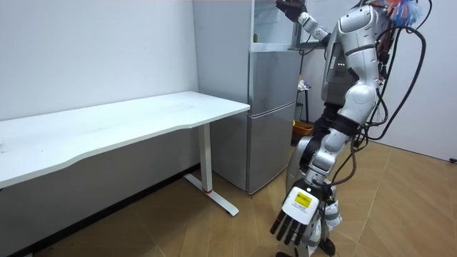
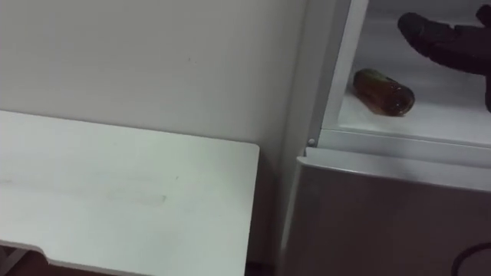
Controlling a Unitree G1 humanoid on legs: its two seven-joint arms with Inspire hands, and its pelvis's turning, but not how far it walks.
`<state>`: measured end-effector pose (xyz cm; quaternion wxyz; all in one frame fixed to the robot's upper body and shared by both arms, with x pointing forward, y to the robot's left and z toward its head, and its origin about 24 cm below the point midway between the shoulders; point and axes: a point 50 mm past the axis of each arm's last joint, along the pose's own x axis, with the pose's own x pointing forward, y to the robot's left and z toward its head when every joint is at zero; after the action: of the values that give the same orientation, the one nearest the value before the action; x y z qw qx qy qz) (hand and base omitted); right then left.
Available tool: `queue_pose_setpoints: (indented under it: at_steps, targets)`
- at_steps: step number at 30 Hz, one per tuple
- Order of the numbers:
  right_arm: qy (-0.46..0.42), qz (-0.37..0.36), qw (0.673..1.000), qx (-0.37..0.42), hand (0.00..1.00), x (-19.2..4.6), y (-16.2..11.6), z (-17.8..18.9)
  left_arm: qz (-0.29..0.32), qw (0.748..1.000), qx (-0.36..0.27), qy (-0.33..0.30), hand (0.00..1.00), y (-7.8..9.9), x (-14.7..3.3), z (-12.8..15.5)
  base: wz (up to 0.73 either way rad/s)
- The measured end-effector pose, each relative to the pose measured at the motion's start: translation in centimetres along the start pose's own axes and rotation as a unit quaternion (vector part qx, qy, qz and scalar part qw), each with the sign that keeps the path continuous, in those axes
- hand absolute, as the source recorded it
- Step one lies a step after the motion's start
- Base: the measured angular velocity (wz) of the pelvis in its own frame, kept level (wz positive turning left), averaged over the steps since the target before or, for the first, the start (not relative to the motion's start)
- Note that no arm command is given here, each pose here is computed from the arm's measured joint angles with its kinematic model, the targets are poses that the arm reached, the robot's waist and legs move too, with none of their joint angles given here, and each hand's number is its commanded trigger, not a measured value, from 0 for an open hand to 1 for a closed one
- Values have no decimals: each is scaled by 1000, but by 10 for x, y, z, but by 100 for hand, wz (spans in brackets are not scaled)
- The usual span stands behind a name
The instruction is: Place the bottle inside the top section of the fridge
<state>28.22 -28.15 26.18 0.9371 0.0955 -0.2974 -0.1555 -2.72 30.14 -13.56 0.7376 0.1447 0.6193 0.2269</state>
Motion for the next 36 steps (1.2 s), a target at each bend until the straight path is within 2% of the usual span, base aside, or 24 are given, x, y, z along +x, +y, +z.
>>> queue_pose_setpoints:
  at_steps: [6, 11, 15, 20, 22, 28, 36]
  targets:
    - [18, -6, 1000, 19, 0, -17, -11, -9, -4, 1000, -2, 7, 0, -6, -1, -6, -8]
    - [72, -8, 992, 103, 0, -39, -20, -34, -22, 999, -10, 22, 0, -21, -4, -13, -6]
    - [116, -5, 981, 158, 0, -55, -27, -50, -25, 999, -10, 23, 0, -23, -3, -13, -6]
    - [176, -39, 959, 220, 0, -92, -40, -79, -37, 999, -16, 31, 0, -33, -5, -16, -5]
    - [183, -46, 952, 240, 0, -98, -42, -82, -39, 999, -17, 32, 0, -35, -6, -16, 0]
    - [177, -73, 952, 240, 0, -117, -62, -86, -49, 998, -24, 34, 0, -44, -8, -18, -3]
    - [210, -160, 936, 233, 0, -141, -94, -106, -50, 998, -25, 35, 0, -45, -8, -23, -11]
